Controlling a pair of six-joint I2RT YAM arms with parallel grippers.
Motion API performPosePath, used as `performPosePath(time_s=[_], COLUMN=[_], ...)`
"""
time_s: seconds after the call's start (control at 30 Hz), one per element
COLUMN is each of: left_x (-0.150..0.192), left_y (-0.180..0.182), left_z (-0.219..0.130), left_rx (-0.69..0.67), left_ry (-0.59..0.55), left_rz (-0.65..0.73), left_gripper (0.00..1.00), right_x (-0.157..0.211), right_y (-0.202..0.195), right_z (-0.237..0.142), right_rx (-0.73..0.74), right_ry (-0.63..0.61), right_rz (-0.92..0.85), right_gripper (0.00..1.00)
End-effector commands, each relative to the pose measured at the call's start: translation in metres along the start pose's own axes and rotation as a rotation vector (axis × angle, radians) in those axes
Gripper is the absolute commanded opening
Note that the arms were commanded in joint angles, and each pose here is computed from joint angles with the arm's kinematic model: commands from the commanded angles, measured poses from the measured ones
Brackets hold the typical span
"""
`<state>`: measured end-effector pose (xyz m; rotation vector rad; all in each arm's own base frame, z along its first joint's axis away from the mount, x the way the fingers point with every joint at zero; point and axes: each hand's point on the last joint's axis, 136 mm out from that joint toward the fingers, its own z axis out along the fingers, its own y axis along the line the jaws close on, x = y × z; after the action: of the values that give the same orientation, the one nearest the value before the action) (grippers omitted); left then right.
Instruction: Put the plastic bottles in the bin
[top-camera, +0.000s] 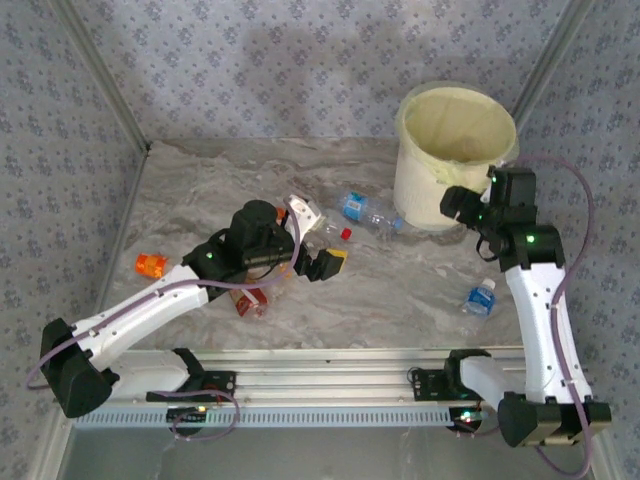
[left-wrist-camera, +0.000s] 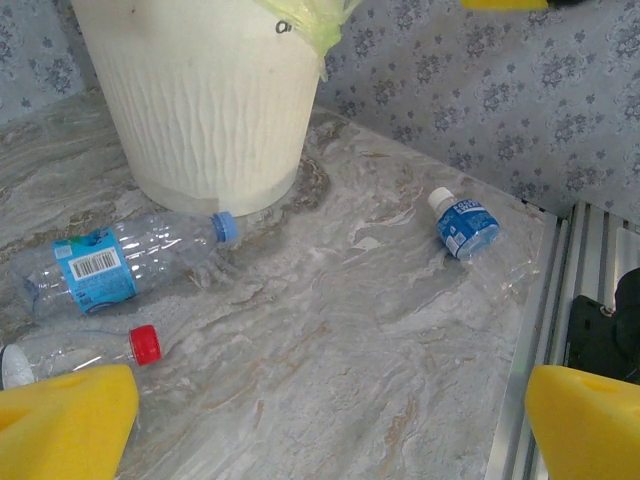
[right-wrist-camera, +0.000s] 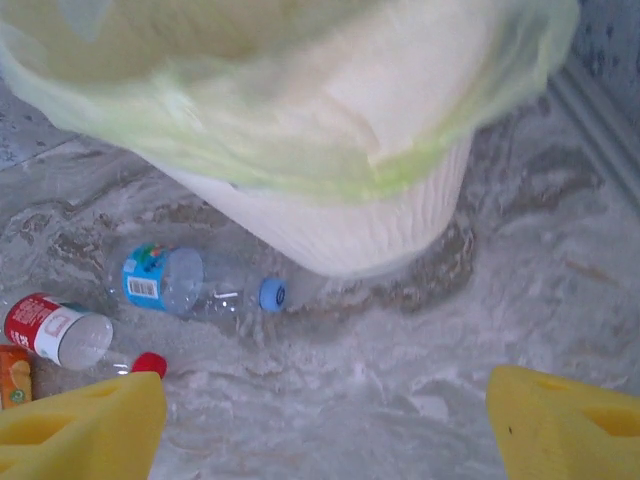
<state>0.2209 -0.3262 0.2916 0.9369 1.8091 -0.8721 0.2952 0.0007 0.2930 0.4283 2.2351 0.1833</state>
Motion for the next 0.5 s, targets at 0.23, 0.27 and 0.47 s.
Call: performPosePath(time_s=[0.23, 0.27, 0.47], left_x=[-0.022, -0.021, -0.020], left_y=[-0.005, -0.004, 0.004], left_z=[-0.015, -0.015, -0.015], left_rx=[-0.012, -0.018, -0.062], left_ry=[-0.058, -0.056, -0.049], left_rz=[0.026, 0.028, 0.039], left_gripper=[1.00, 1.00, 1.00], right_x=[0.074, 0.077, 0.092], right_y=[-0.012, -0.011, 0.009], right_z=[0.031, 0.033, 0.038], right_rx=[0.014, 0.023, 0.042], right_ry=[0.145, 0.143, 0.133], right_rz=[0.113, 0.104, -0.011], right_gripper=[0.86, 0.86, 0.88])
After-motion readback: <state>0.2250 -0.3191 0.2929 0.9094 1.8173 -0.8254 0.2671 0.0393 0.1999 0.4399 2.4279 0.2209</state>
